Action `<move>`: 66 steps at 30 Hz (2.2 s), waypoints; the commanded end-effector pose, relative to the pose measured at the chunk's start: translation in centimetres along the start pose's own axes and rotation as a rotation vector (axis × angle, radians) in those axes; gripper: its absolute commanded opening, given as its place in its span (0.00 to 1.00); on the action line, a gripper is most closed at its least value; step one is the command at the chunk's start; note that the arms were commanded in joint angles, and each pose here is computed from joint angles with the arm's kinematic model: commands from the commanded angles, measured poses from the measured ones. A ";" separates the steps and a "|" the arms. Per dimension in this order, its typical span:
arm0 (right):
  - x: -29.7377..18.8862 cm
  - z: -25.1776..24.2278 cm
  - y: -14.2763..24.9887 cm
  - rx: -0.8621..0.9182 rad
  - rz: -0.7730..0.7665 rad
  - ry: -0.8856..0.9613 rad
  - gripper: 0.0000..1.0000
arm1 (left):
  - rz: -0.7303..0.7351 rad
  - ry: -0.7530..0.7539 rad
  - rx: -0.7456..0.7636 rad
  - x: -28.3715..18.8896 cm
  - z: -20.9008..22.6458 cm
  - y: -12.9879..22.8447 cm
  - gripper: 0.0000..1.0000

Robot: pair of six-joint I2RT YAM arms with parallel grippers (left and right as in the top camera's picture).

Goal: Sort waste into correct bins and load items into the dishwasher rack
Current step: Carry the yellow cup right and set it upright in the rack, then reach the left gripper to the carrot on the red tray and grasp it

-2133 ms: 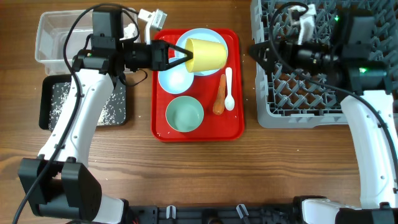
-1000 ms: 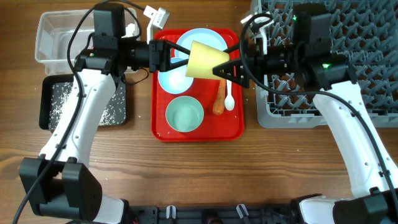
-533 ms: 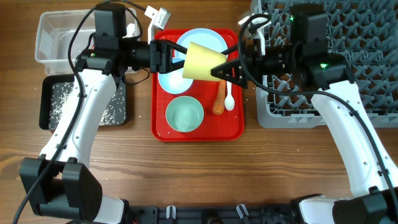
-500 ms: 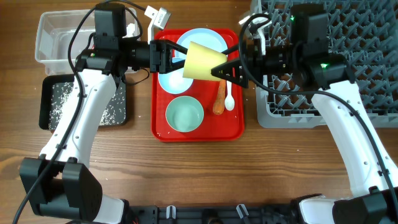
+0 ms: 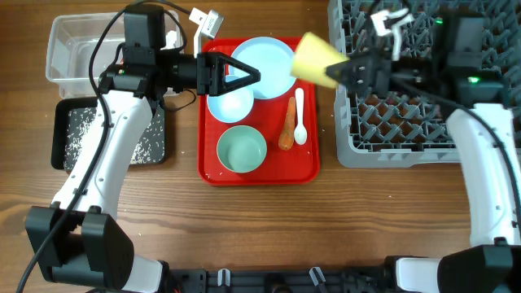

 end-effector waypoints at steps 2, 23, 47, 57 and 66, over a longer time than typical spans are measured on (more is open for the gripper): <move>-3.6 -4.3 1.1 0.122 0.019 0.320 0.47 | -0.051 -0.168 -0.046 -0.1 2.2 -0.3 0.52; -10.5 -8.9 10.3 0.566 0.324 1.067 0.47 | -0.127 -0.747 -0.262 -3.8 10.0 1.8 0.51; -3.7 -12.6 11.1 0.568 0.413 1.010 0.92 | -0.111 -0.755 -0.277 -3.5 10.6 2.1 0.53; -3.7 -11.3 6.6 0.488 0.292 0.957 1.00 | -0.035 -0.863 -0.197 -0.1 10.8 3.4 0.68; -6.8 -5.3 0.9 0.310 0.112 0.946 1.00 | 0.023 -1.120 0.040 5.6 12.1 4.7 0.88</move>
Point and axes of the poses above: each gripper's point midway between its finger pads, its own x axis out along the fingers, its own z axis along the line the jaws close on, y = z × x, the point moved 3 cm from there along -x, back along the fingers, and after that the axes turned 7 degrees about -x, right-handed, at the moved point
